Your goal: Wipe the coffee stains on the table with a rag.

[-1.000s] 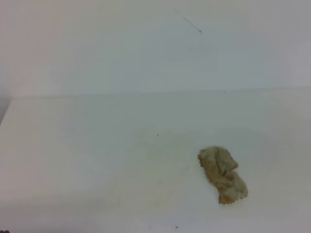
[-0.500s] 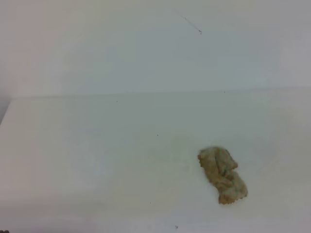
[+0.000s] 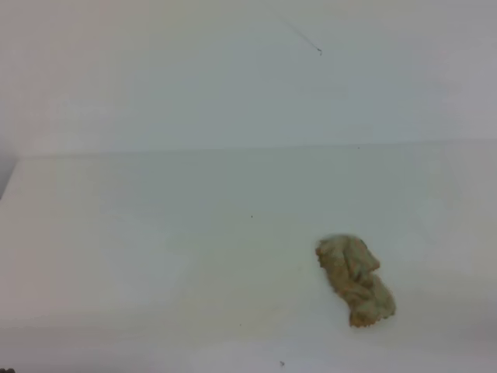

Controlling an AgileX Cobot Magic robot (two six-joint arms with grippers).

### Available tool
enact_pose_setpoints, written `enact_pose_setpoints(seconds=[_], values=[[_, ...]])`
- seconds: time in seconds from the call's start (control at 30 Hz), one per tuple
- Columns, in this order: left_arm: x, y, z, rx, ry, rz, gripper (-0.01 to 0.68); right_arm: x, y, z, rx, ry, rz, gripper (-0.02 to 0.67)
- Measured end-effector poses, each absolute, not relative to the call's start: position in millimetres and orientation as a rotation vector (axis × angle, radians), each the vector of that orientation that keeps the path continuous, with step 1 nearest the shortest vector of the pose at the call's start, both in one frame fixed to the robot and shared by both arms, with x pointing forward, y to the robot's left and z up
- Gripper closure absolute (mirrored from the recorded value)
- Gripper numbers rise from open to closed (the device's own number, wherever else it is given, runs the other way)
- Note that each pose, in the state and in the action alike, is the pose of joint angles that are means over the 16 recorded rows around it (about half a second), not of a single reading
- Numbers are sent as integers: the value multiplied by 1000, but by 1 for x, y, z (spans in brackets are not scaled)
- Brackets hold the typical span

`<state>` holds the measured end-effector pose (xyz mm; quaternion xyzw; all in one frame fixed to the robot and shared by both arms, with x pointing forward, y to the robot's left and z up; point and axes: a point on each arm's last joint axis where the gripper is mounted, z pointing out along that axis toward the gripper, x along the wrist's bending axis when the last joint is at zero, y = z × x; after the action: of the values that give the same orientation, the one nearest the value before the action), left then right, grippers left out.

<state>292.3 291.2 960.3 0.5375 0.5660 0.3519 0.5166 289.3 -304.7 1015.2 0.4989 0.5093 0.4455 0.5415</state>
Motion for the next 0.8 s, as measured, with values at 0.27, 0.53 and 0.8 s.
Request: enact_pose_setpoints(seconds=[0.27, 0.53, 0.8], values=[[292, 291, 960, 1291, 1359, 845, 675, 292, -309, 965, 1328, 1250, 950, 648], [292, 291, 960, 1291, 1359, 845, 675, 290, -310, 957, 1402, 1292, 899, 648], [292, 291, 960, 1291, 1359, 845, 675, 290, -310, 957, 1400, 1292, 900, 648]])
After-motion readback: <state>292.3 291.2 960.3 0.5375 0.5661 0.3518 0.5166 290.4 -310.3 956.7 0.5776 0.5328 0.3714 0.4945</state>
